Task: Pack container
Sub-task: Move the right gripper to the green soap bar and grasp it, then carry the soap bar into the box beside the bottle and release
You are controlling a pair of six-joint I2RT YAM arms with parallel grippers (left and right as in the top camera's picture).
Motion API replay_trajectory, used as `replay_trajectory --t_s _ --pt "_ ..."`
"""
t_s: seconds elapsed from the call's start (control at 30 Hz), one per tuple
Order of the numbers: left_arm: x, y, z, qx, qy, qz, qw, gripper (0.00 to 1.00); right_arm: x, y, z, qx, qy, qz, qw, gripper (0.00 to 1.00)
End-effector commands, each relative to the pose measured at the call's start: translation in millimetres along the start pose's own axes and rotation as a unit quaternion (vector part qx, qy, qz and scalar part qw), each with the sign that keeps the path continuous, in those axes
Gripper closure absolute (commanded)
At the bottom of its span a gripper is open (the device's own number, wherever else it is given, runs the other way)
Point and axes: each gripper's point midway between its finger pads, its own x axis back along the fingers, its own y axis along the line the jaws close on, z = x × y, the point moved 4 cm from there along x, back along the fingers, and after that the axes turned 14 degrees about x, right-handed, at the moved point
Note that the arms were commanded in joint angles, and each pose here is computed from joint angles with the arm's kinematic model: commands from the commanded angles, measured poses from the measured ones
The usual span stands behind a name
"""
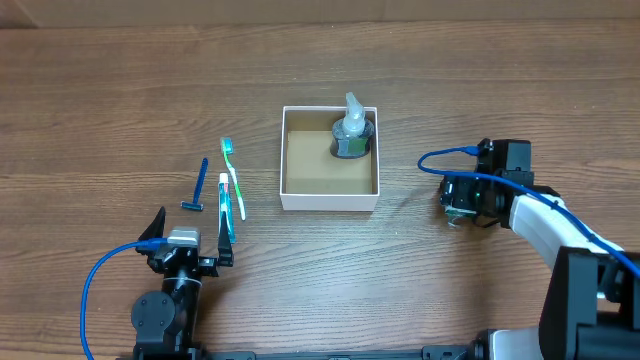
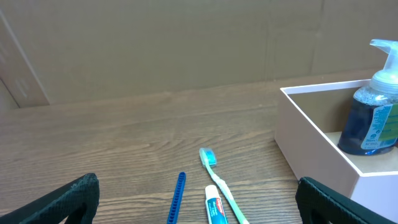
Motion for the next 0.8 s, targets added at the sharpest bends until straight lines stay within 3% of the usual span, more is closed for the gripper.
replay_trajectory --t_s 0.0,0.1,0.27,0.47,0.77 --pt "0 2 0 0.000 -0.003 -0.006 1.000 0.00 -8 -1 8 0.001 0.016 0.003 1.000 0.11" --pt "0 2 0 0.000 -0.003 -0.006 1.000 0.00 -8 -1 7 0.001 0.016 0.003 1.000 0.21" --pt "0 2 0 0.000 -0.003 -0.006 1.000 0.00 -6 -1 6 -0.005 0.021 0.003 1.000 0.48" --pt "0 2 0 0.000 -0.003 -0.006 1.000 0.00 8 -2 -6 -0.026 0.036 0.001 0.999 0.58" --pt "0 2 0 0.000 -0.003 -0.006 1.000 0.00 55 17 -50 -0.042 -0.003 -0.011 0.999 0.58"
